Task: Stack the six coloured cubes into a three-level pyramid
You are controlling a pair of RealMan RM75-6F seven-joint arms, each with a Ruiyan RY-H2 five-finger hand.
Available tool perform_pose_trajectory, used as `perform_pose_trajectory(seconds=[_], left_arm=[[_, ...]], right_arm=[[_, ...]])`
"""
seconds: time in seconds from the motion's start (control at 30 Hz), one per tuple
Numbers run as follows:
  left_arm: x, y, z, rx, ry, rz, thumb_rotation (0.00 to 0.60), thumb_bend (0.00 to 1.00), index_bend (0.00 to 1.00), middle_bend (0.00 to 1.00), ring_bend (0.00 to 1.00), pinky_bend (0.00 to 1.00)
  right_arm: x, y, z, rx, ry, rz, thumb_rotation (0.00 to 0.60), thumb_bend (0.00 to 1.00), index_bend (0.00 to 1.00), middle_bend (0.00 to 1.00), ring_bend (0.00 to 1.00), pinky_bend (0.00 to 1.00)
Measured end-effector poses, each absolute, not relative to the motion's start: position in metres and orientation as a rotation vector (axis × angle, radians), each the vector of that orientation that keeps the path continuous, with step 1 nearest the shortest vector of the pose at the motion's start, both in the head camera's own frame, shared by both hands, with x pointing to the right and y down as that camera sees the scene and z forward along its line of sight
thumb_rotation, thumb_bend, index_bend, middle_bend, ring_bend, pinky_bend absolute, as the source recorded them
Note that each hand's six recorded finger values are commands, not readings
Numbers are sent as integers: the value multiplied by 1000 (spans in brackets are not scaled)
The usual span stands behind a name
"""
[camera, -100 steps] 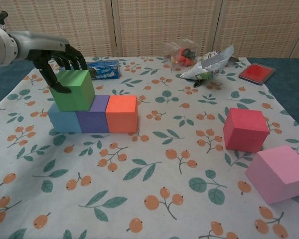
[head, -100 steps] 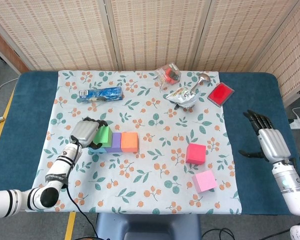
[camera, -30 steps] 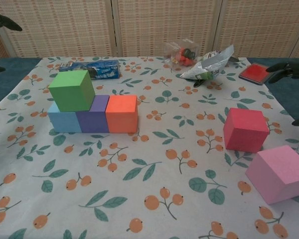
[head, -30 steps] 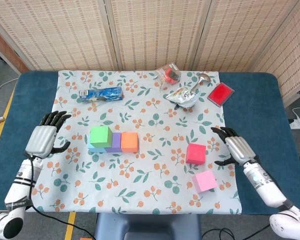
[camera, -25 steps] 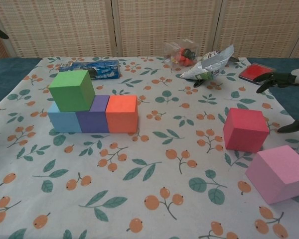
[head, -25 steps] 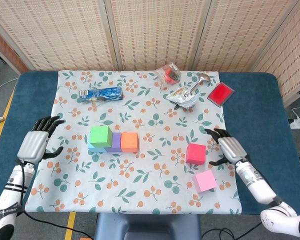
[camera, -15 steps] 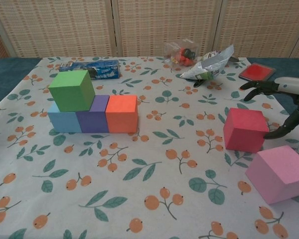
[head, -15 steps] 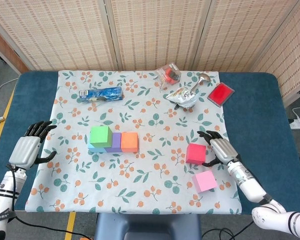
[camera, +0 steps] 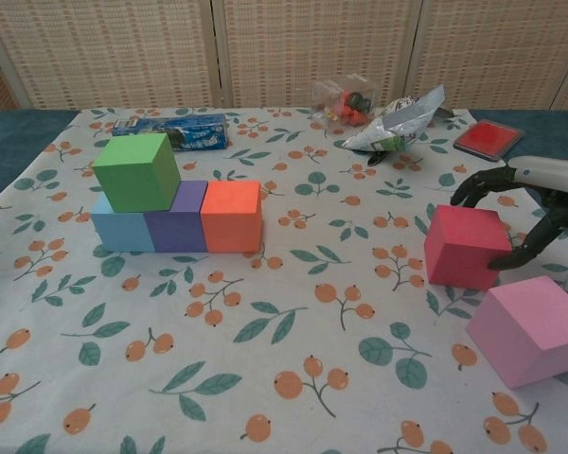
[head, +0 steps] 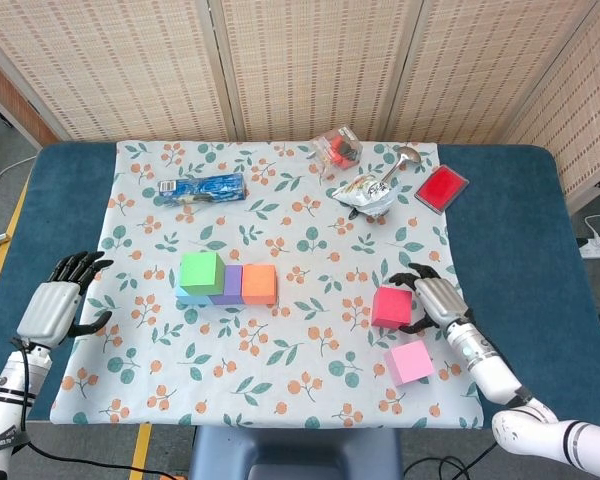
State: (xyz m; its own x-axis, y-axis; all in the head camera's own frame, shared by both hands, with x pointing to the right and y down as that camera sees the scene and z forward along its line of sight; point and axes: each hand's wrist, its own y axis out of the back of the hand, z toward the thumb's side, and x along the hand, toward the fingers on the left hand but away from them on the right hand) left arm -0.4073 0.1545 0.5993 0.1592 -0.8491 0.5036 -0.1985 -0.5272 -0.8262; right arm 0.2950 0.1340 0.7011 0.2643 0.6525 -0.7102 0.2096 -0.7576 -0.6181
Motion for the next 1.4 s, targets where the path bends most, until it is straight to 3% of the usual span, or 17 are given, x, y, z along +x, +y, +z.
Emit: perform_pose_trajectory(seconds=[0.23, 0.47, 0.83, 1.1, 1.4], left_arm=[[-412, 154, 599, -1832, 1010, -1399, 600, 294, 180, 91, 0, 74], [-427, 150, 596, -1742, 1023, -1414, 600, 292, 200, 131, 27, 75], [-430, 169, 595, -1710, 994, -1401, 600, 293, 212, 148, 48, 76], [-437, 186, 596, -1732, 930, -1457, 600, 293, 202, 136, 45, 72], [-436, 202, 596, -1779, 921, -1467, 600, 292, 202, 134, 41, 73]], right_arm=[[290, 127, 702, -2130, -818, 1488, 600, 157, 406, 386, 201, 153], [270, 99, 682, -2158, -834, 1384, 600, 162, 407, 388, 203, 154], [177, 45, 658, -2273, -710, 1148, 600, 161, 407, 388, 203, 154], [97, 32, 665, -2337, -595, 1051, 600, 162, 407, 388, 204, 154], [42, 26, 673, -2339, -567, 1035, 600, 162, 406, 388, 204, 154]])
